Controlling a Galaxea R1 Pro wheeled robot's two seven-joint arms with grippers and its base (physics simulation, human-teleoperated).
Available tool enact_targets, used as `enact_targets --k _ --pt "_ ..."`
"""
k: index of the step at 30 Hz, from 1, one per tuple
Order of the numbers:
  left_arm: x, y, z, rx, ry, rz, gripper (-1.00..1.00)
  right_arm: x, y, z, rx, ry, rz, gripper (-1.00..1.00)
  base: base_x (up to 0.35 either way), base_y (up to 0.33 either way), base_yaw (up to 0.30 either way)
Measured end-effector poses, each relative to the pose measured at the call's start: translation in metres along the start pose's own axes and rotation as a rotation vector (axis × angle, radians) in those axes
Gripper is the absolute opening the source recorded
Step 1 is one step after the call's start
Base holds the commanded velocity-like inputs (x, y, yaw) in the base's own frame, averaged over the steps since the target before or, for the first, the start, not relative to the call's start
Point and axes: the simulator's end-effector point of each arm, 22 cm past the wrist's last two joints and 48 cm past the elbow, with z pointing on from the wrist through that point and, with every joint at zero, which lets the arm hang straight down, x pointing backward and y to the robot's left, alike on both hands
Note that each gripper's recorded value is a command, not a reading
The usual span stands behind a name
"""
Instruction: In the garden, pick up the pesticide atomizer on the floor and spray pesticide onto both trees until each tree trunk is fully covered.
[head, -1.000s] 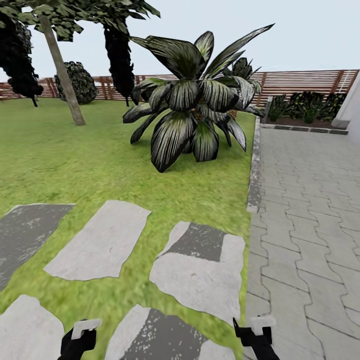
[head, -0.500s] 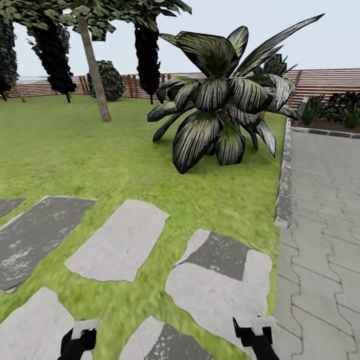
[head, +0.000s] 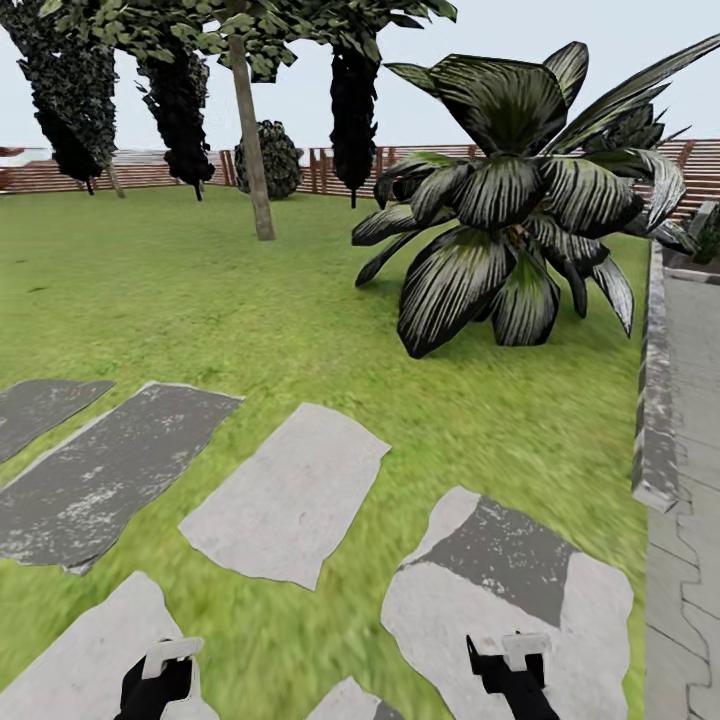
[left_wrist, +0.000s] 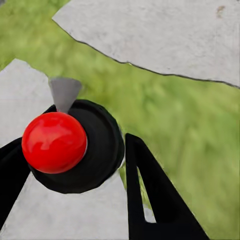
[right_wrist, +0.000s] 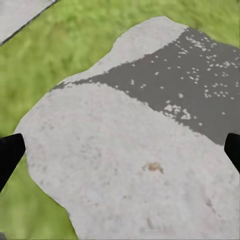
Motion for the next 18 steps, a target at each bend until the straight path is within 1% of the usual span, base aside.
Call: enact_targets --k 14,17,18 --pt "0.003 0.001 0.0 -0.001 0.005 0.002 -1.0 0.002 -0.001 0.0 0.003 0.002 0.002 1.0 0.281 0.216 0.278" --pt "0.003 0.001 0.0 -0.001 0.006 0.002 -1.0 -0.001 -0.005 -0.003 0.009 -0.027 0.001 1.0 0.281 0.216 0.277" --pt "0.003 0.001 0.0 -0.001 0.006 0.003 -1.0 -0.004 -0.005 -0.011 0.008 -0.085 0.002 1.0 0.281 0.216 0.274"
